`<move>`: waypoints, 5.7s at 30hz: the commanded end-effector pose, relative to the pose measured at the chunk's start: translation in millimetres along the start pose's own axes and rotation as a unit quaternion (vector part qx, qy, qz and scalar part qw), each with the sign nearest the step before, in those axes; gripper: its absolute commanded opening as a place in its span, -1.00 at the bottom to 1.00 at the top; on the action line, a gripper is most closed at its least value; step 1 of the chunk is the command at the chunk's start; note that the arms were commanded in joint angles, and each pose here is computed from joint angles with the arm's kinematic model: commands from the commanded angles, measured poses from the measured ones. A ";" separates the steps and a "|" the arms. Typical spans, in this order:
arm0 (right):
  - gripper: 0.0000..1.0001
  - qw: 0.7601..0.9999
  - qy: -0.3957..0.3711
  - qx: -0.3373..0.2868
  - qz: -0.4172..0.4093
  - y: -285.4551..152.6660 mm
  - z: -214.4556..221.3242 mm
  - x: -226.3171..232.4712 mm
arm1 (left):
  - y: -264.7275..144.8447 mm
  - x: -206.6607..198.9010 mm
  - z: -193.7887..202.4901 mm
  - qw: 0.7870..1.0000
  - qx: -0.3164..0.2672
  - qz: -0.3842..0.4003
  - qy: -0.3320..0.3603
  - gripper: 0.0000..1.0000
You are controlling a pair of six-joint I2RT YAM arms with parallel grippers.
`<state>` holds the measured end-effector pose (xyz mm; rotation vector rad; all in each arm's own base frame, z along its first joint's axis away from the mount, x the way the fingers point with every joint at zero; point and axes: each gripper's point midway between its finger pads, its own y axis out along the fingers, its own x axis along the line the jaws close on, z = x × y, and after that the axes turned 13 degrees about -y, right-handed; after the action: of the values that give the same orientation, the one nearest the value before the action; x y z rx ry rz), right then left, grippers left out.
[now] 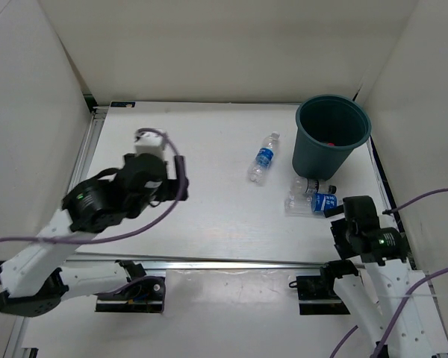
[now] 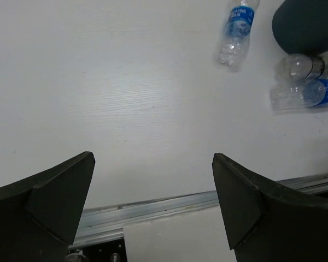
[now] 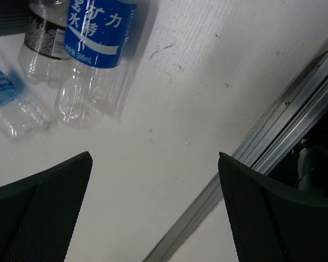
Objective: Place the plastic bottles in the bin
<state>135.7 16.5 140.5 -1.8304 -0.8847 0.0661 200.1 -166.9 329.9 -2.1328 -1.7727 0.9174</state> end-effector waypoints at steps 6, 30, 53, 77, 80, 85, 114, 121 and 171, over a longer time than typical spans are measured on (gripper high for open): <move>0.98 0.981 0.168 0.000 0.092 34.1 9.1 -15.0 | -59.4 79.7 1.6 0.997 -0.034 -0.045 -0.047 1.00; 0.98 0.978 0.179 0.023 0.102 71.0 21.9 -7.3 | -158.7 184.8 -119.9 0.910 -0.301 -0.284 0.001 1.00; 0.98 0.990 0.115 0.010 -0.077 106.2 -42.8 76.9 | -167.9 209.7 -87.8 0.914 -0.264 -0.308 -0.026 1.00; 0.98 0.987 0.087 0.106 -0.089 155.6 -33.0 87.6 | -178.0 225.0 -66.9 0.904 -0.247 -0.346 -0.036 1.00; 0.98 0.984 0.090 0.131 -0.075 160.2 -20.1 76.5 | -176.9 224.0 -66.5 0.906 -0.246 -0.343 -0.036 1.00; 0.91 0.974 0.101 0.188 -0.073 164.5 -3.4 68.0 | -169.7 224.7 -60.1 0.909 -0.236 -0.343 -0.033 1.00; 0.01 0.926 -0.028 0.099 -0.363 -33.7 -60.4 173.6 | -149.7 219.1 -48.7 0.920 -0.216 -0.324 -0.042 1.00; -0.02 0.889 -0.092 -0.080 -0.442 -136.5 -169.5 249.4 | -136.2 214.1 -46.2 0.929 -0.196 -0.313 -0.013 1.00; 1.00 0.927 0.341 0.051 -0.145 84.2 -87.8 50.4 | -88.3 194.3 -48.1 0.942 -0.188 -0.278 -0.018 1.00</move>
<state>237.7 -50.7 116.9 -1.6369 -0.5911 -0.5277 177.0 43.0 356.1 -1.6669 -2.5013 0.4782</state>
